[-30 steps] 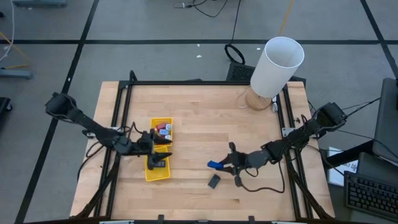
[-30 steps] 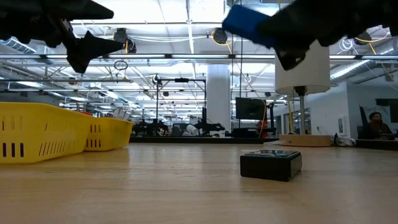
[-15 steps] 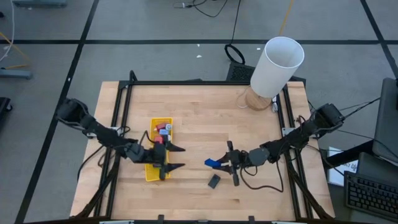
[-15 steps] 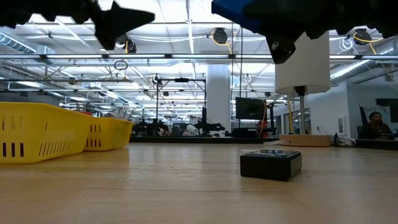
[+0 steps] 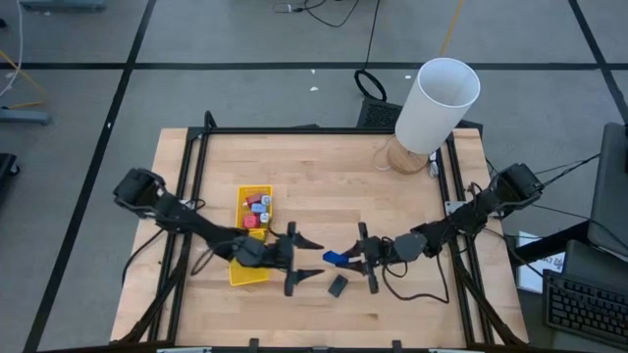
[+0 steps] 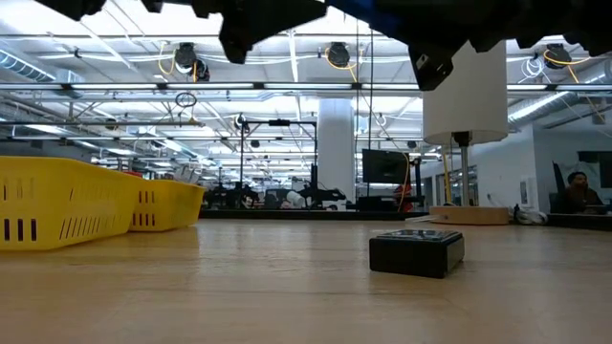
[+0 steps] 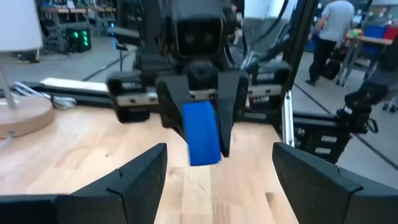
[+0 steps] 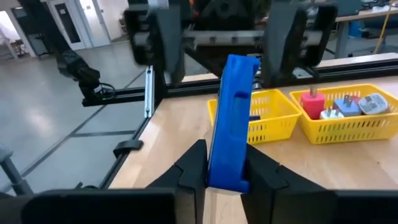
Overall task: Pick & Place Office items
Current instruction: Put the blue digital timer into the bottom yellow bin
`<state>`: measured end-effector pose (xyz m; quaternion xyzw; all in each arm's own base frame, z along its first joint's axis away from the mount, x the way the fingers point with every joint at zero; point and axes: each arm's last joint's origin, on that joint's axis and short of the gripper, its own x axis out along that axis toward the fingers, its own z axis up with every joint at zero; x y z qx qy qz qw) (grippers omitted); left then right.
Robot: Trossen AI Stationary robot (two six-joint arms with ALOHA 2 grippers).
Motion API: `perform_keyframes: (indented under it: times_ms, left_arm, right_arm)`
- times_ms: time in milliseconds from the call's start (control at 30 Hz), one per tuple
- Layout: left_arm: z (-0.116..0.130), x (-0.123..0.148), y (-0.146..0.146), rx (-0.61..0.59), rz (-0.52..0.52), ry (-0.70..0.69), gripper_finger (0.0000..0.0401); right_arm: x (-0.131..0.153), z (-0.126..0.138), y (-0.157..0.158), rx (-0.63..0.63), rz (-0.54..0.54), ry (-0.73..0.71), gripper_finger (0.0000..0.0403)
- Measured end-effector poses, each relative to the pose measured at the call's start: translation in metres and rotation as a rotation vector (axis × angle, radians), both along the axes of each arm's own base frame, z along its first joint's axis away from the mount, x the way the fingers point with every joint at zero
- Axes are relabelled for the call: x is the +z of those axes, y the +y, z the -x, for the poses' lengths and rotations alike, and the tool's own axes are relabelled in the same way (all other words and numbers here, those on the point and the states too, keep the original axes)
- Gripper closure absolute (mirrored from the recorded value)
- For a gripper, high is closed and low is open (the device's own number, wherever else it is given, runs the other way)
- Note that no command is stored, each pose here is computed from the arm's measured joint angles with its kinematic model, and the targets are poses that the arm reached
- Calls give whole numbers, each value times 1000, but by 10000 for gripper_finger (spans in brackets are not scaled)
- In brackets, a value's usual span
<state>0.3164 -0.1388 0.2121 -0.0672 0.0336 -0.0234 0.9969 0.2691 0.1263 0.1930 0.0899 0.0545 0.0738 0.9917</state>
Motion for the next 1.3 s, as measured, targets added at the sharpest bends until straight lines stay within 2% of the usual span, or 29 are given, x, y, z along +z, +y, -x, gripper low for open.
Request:
perform_keyframes:
  times_ms: [133, 300, 433, 633, 833, 1133, 1300]
  left_arm:
    - [-15, -6, -2, 5, -10, 30, 107]
    - [-26, -8, 1, 33, 42, 33, 107]
    - [-28, -7, 5, 38, 78, 30, 107]
    - [-28, -6, 5, 18, 92, 28, 107]
    - [-28, -6, 5, 17, 86, 27, 107]
    - [-28, -6, 5, 17, 87, 27, 107]
    - [-28, -6, 4, 4, 88, 28, 107]
  right_arm:
    - [0, 1, 1, 4, 1, 1, 328]
    - [0, 1, 1, 5, 5, 1, 349]
    - [-1, 1, 1, 5, 9, 10, 351]
    - [-2, 1, 1, 5, 11, 14, 328]
    - [-2, 1, 1, 5, 12, 16, 351]
    - [-3, 1, 1, 5, 18, 28, 329]
    - [-3, 1, 1, 5, 18, 28, 348]
